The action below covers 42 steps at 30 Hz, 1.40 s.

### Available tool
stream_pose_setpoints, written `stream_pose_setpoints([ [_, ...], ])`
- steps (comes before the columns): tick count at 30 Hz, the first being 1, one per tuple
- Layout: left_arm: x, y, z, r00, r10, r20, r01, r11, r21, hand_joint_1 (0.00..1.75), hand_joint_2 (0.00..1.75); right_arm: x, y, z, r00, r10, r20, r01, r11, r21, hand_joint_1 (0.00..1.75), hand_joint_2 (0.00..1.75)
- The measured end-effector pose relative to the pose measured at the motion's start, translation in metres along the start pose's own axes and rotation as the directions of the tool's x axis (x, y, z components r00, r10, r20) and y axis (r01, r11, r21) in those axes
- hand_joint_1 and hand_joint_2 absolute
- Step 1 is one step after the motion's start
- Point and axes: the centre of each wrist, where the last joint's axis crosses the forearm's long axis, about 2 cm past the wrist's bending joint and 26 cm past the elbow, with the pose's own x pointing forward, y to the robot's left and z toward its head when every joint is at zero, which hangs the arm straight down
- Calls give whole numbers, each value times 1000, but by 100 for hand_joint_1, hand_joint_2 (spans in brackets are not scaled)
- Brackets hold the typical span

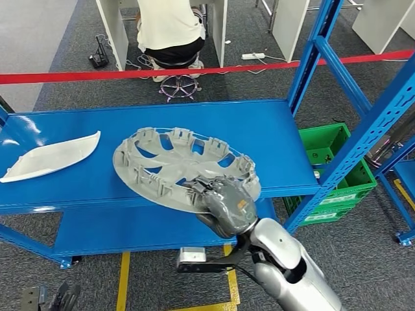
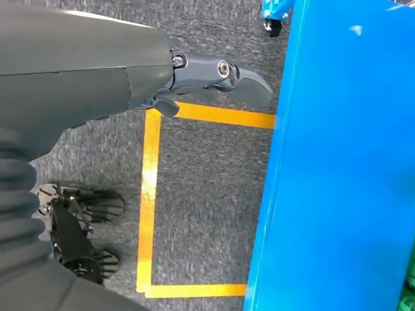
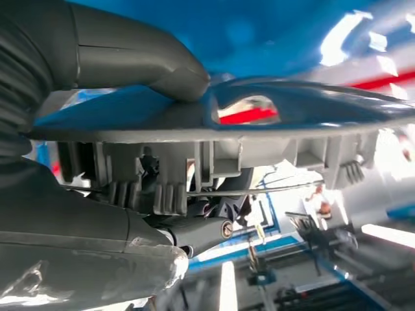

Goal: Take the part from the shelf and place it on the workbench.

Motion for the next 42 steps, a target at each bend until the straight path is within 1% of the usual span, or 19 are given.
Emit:
stream_pose_setpoints([
  [1, 1, 0, 0, 1000, -4, 4, 4, 1000, 0, 0, 175, -1, -4, 4, 997, -78, 11, 79, 996, -30, 175, 175],
  [3, 3, -1, 0, 1000, -17, 19, 17, 1000, -1, 0, 175, -3, -11, 14, 970, -238, 48, 241, 966, -90, 175, 175],
  [5, 7, -2, 0, 999, -35, 38, 35, 999, 0, 0, 175, -4, -20, 23, 936, -341, 90, 351, 925, -142, 175, 175],
  [8, 13, -4, -2, 997, -49, 62, 49, 999, 6, 0, 175, -7, -31, 33, 920, -375, 115, 391, 898, -201, 175, 175],
  [11, 16, -5, -3, 996, -56, 76, 55, 998, 13, 0, 175, -9, -37, 40, 908, -401, 123, 420, 876, -239, 175, 175],
  [13, 18, -7, -3, 995, -61, 84, 60, 998, 17, 0, 175, -11, -40, 48, 879, -451, 152, 476, 835, -275, 175, 175],
  [16, 21, -11, -3, 993, -64, 98, 62, 998, 20, 0, 175, -14, -47, 62, 824, -524, 214, 566, 755, -331, 175, 175],
  [19, 20, -16, 1, 993, -67, 97, 65, 998, 25, 0, 175, -17, -50, 82, 783, -576, 236, 621, 690, -373, 175, 175],
  [22, 16, -20, 10, 994, -76, 82, 74, 997, 24, 0, 175, -20, -46, 105, 756, -617, 219, 646, 648, -403, 175, 175],
  [26, 17, -25, 14, 991, -119, 67, 118, 993, 23, 0, 175, -25, -49, 122, 755, -628, 187, 638, 641, -426, 175, 175],
  [32, 17, -25, 15, 979, -199, 35, 198, 980, 34, 0, 175, -25, -59, 132, 780, -606, 155, 596, 644, -480, 175, 175],
  [36, 14, -28, 14, 974, -225, 17, 224, 974, 41, 0, 175, -22, -65, 138, 790, -598, 136, 573, 641, -511, 175, 175],
  [42, 15, -38, 3, 973, -232, 19, 231, 973, 25, 0, 175, -23, -74, 144, 805, -583, 113, 539, 636, -553, 175, 175],
])
